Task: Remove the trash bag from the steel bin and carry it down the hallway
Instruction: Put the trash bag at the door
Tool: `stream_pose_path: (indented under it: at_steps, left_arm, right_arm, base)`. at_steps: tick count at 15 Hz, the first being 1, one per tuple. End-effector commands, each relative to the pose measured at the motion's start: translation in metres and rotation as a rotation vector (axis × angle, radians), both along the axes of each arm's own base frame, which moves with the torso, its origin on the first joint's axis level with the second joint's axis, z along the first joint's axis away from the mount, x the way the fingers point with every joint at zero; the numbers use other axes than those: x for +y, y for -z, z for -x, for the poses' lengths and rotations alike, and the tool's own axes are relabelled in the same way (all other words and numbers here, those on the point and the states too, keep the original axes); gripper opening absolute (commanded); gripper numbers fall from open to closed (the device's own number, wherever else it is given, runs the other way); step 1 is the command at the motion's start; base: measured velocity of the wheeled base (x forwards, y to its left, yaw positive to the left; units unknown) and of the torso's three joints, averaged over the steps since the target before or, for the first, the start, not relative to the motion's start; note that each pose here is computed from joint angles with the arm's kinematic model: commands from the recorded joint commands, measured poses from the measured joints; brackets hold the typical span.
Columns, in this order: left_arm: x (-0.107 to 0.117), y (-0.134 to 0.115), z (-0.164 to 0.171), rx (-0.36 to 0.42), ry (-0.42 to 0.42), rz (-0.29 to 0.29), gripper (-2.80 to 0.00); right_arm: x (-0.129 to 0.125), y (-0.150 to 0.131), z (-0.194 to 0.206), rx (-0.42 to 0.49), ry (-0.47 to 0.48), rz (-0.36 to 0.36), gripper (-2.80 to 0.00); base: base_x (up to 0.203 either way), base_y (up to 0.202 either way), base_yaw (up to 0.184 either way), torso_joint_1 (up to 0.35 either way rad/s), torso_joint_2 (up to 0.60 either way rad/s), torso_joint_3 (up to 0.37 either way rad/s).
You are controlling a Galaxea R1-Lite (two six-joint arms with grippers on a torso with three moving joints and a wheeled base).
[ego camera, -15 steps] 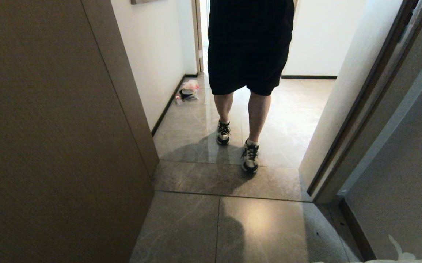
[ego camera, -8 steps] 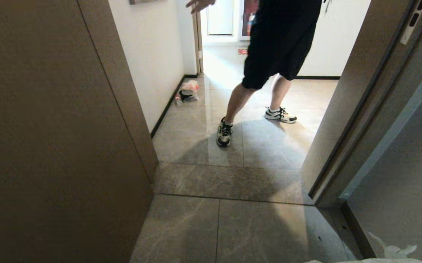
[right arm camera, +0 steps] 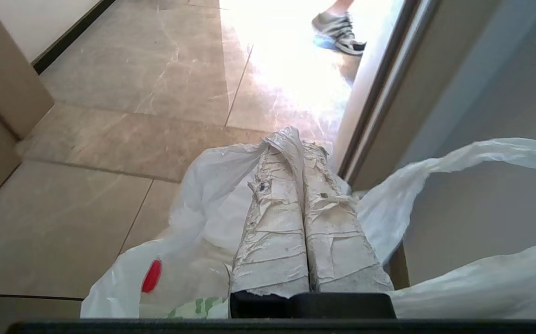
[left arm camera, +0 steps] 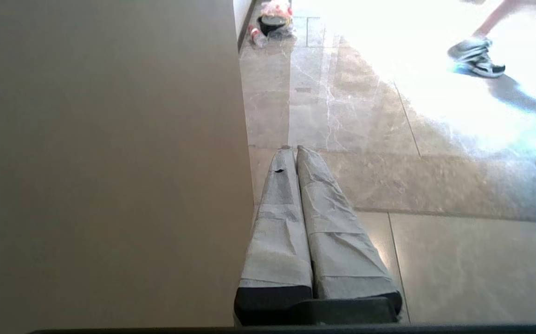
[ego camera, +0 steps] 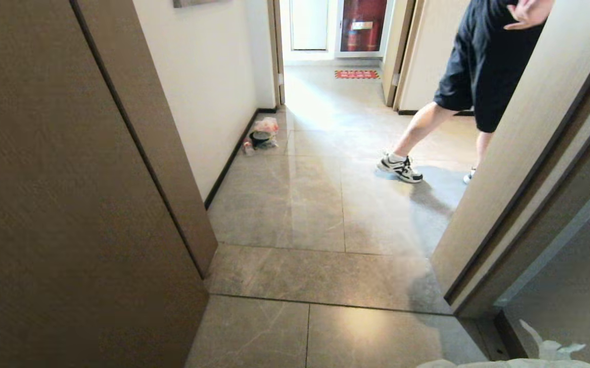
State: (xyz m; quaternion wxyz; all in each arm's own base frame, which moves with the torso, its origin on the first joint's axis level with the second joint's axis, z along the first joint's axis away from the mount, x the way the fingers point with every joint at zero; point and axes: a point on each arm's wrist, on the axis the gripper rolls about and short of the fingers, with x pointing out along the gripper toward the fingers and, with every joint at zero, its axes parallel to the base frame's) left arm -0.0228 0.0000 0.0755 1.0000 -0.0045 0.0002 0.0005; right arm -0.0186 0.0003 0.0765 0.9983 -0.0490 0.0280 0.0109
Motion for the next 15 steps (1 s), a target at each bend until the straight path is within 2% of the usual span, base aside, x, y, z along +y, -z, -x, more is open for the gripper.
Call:
stream_pose_path:
  at_steps: [1,12,15]
  left_arm:
    - [0.0000,0.0002,0.0001,-0.002,0.000,0.000,-2.80]
    - [0.0000,0.0005,0.0000,0.000,0.000,0.000,-2.80]
    - [0.0000,-0.0001,0.0001,-0.003,0.000,-0.004,-2.80]
  right_arm:
    - [0.0000,0.0000,-0.0001,0.001,-0.001,0.001,-2.80]
    - [0.0000,0.0000,-0.0001,0.001,-0.001,0.001,-2.80]
    - [0.0000,0.0000,-0.0001,0.001,-0.001,0.001,-2.80]
  base:
    - [0.191,0.000,-0.001,0.002,0.00,-0.001]
    - [0.192,0.000,0.001,0.002,0.00,0.002]
    - [0.046,0.000,0.001,0.002,0.00,0.000]
